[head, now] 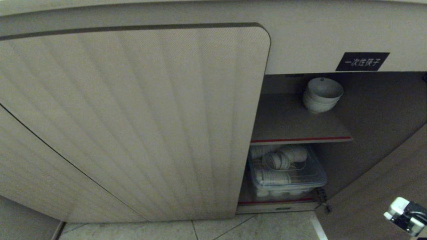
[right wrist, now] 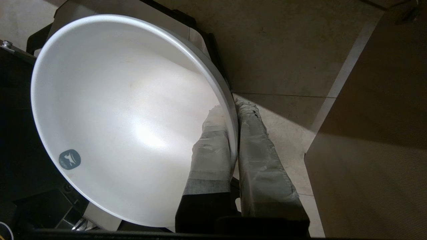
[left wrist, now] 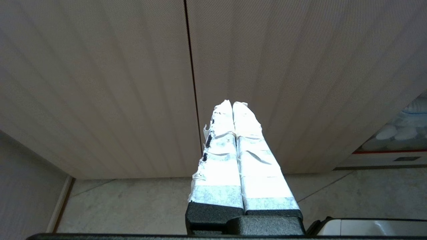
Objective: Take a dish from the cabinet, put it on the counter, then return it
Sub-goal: Place it on the table
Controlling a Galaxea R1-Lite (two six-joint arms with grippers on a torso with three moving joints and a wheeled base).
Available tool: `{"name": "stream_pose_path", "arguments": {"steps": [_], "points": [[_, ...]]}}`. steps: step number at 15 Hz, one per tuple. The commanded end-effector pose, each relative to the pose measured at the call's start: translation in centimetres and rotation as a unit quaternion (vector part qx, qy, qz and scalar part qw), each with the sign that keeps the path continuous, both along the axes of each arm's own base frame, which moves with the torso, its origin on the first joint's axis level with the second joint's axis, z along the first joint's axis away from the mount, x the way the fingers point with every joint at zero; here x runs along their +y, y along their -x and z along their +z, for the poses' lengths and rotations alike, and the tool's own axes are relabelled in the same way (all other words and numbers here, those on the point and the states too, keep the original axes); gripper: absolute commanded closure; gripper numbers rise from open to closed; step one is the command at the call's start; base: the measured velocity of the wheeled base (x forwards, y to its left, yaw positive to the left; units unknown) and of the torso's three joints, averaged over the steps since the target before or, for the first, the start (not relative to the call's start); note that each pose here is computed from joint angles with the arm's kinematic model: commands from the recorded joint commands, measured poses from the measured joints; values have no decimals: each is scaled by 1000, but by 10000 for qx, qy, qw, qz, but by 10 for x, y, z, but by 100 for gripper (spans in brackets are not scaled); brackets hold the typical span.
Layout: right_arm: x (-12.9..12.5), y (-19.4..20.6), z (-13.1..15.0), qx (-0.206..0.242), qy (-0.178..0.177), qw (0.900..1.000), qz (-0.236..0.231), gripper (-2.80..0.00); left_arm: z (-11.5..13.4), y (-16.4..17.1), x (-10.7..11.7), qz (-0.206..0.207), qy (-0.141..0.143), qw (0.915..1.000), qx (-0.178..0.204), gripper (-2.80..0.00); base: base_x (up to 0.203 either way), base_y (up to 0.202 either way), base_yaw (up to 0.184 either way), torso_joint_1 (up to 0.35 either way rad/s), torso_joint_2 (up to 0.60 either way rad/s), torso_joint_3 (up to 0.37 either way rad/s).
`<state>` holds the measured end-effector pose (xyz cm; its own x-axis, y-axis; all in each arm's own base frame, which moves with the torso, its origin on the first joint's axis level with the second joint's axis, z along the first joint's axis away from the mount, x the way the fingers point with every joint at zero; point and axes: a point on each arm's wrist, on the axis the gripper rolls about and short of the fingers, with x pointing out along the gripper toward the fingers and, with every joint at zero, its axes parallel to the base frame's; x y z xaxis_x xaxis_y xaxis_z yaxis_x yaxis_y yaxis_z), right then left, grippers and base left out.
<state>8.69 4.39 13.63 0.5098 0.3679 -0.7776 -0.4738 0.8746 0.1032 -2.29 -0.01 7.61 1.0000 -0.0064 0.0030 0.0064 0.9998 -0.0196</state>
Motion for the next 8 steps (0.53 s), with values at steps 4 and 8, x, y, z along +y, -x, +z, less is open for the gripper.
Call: {"name": "stream_pose_path", "arguments": {"steps": [4,8], "points": [[0,0,-1,20,8,10000,18,0,0,0,0,-1,2,10000,0,0,0,0,0,0,0,0],[0,0,-1,20,8,10000,12,0,0,0,0,-4,2,10000,0,0,0,0,0,0,0,0]]}}
